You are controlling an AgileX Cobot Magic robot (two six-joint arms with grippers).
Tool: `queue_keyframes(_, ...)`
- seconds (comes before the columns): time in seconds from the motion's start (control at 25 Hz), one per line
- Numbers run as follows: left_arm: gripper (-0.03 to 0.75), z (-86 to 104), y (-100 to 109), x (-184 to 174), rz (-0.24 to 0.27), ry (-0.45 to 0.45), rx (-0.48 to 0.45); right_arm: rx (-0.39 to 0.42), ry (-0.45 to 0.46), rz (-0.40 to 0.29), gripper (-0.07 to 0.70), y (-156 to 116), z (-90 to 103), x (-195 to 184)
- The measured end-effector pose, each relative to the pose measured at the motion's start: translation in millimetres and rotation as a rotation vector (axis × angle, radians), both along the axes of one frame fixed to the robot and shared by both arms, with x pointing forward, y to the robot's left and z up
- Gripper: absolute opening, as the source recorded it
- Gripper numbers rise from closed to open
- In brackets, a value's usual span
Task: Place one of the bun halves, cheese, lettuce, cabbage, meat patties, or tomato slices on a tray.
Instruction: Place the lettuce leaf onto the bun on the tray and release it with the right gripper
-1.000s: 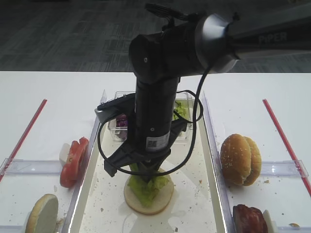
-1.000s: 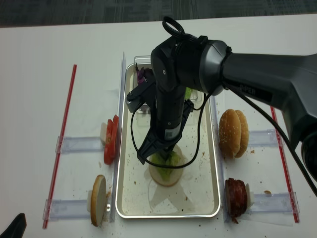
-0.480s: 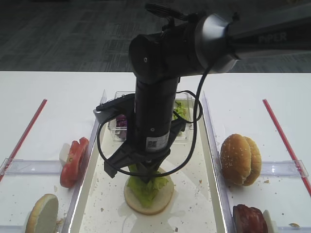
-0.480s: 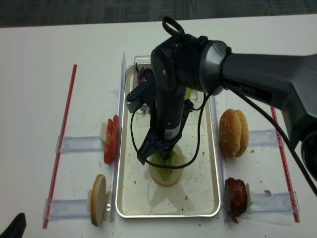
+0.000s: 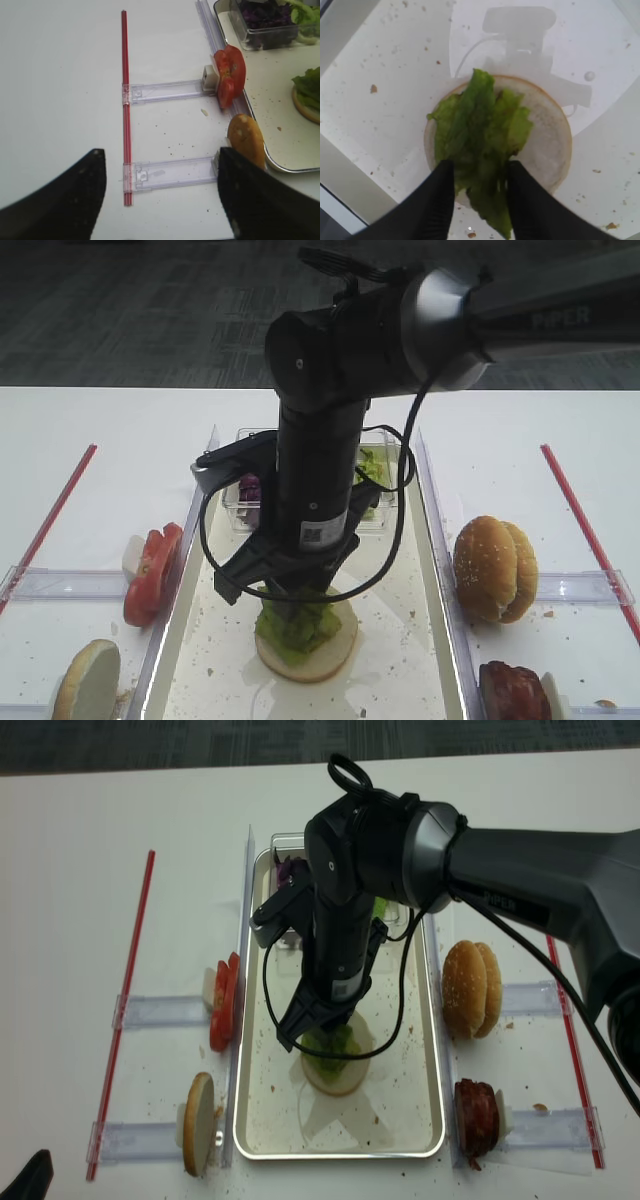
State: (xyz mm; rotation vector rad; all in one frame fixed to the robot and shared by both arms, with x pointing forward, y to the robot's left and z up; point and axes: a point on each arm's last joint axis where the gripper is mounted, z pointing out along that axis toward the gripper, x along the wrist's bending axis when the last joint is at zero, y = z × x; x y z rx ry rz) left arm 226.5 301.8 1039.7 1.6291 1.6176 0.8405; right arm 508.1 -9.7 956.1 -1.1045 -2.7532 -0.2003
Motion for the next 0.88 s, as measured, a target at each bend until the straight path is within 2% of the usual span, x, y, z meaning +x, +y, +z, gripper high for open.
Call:
queue_keyframes(0.28, 0.44, 0.0, 0.0, 0.0, 0.0, 0.0, 0.0, -0.024, -0.026, 0.017, 0.533, -2.3, -0.6, 2.0)
queue_keyframes(0.44, 0.44, 0.0, 0.0, 0.0, 0.0, 0.0, 0.0, -0.031, -0.024, 0.02, 0.628, -2.9, -0.7, 1.8)
queue_keyframes(0.6, 0.44, 0.0, 0.0, 0.0, 0.0, 0.0, 0.0, -0.048, -0.025, 0.029, 0.671, -4.5, -1.0, 1.8)
queue_keyframes(0.88, 0.44, 0.0, 0.0, 0.0, 0.0, 0.0, 0.0, -0.06, -0.022, 0.035, 0.678, -5.7, -1.1, 1.4)
